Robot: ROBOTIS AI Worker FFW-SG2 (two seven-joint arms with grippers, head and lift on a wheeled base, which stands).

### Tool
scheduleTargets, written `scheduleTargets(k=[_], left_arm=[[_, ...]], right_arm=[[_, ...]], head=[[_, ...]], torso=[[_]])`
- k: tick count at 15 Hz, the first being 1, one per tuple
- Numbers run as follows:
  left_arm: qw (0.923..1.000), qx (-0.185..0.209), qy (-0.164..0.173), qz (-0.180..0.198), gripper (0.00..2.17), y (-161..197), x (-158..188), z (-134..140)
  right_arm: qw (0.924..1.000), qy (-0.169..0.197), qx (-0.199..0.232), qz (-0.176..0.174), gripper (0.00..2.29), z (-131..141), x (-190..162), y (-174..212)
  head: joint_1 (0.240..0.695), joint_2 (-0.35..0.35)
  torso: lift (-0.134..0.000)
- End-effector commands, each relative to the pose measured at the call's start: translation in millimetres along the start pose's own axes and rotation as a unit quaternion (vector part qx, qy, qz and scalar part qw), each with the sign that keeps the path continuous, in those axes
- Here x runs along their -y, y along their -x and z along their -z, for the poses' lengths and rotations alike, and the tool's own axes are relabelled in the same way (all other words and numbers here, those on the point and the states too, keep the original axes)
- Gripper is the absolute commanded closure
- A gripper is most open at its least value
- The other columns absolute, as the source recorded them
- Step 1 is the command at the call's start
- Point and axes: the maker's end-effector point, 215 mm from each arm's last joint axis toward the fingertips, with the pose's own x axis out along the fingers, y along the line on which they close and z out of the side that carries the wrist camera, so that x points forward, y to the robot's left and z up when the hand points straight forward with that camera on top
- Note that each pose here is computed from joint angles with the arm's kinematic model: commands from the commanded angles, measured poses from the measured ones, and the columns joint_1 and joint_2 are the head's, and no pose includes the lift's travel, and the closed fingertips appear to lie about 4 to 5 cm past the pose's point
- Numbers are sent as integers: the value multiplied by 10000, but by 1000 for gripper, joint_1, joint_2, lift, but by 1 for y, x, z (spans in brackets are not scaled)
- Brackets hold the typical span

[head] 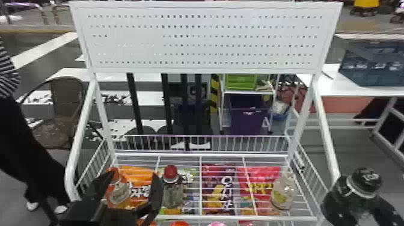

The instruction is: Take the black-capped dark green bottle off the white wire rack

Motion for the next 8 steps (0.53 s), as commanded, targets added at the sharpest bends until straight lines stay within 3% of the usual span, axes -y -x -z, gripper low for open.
scheduleTargets(k=[1,8], left_arm=[[10000,4,2,-1,137,0,0,-1],[10000,19,7,0,137,0,0,-2]], right_arm=[[10000,5,5,4,1757,-1,0,0],[10000,-48,-18,-33,1757,0,0,2]], head=[[499,0],[499,0]], torso=[[0],[0]])
